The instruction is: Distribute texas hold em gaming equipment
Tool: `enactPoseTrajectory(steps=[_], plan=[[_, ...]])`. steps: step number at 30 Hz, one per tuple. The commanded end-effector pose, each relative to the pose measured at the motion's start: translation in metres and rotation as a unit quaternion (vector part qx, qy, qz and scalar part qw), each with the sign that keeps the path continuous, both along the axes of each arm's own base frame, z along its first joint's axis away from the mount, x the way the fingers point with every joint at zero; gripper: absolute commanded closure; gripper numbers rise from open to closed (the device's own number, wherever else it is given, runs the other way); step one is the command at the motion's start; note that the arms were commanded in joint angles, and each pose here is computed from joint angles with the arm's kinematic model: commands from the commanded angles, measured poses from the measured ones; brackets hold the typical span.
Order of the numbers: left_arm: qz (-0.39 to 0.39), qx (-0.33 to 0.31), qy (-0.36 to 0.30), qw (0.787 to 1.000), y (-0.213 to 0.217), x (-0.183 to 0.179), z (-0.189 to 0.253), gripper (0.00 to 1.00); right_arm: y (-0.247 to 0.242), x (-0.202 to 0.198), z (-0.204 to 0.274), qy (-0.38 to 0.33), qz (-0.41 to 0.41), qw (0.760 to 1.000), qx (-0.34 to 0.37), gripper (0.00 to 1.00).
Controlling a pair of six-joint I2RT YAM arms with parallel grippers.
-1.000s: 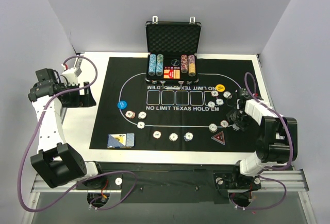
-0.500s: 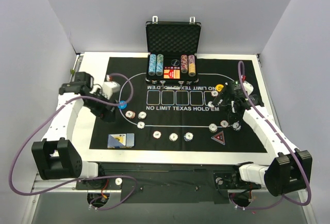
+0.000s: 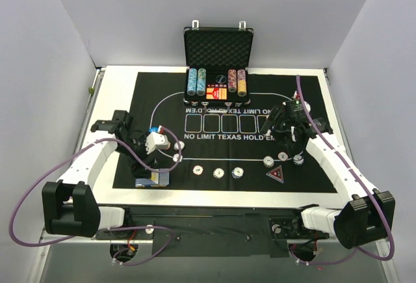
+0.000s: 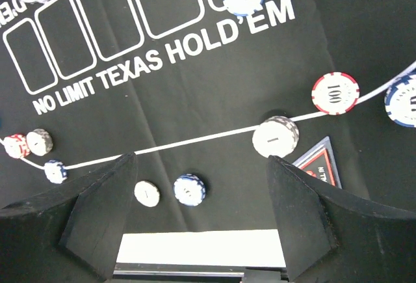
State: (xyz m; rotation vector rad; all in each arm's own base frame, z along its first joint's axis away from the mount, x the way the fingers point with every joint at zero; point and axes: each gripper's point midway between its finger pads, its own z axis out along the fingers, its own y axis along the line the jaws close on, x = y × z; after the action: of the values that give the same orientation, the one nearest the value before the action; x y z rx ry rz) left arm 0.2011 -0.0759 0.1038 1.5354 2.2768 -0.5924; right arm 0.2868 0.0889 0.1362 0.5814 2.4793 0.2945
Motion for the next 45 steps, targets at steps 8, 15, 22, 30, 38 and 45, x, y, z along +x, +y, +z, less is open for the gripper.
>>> enactPoseTrajectory(steps=[8,15,22,30,38,45], plan=[[-0.128,0.021,-0.072,0.989,-0.007,-0.005,-0.035,0.04,0.024,0.022,0.039,-0.038,0.035,0.998,0.034,0.25],[-0.142,0.032,-0.075,0.987,-0.009,-0.001,-0.051,0.04,0.029,0.026,0.053,-0.048,0.047,0.997,0.041,0.25],[-0.144,0.050,-0.080,0.985,-0.007,0.006,-0.066,0.04,0.031,0.026,0.054,-0.048,0.054,0.996,0.044,0.25],[-0.151,0.058,-0.065,0.985,-0.006,-0.003,-0.078,0.04,0.034,0.029,0.050,-0.038,0.061,0.996,0.043,0.25],[-0.162,0.075,-0.060,0.982,0.000,-0.009,-0.090,0.04,0.037,0.030,0.049,-0.033,0.061,0.996,0.051,0.25],[-0.162,0.096,-0.073,0.979,0.008,-0.010,-0.106,0.04,0.040,0.031,0.046,-0.030,0.063,0.996,0.060,0.25]])
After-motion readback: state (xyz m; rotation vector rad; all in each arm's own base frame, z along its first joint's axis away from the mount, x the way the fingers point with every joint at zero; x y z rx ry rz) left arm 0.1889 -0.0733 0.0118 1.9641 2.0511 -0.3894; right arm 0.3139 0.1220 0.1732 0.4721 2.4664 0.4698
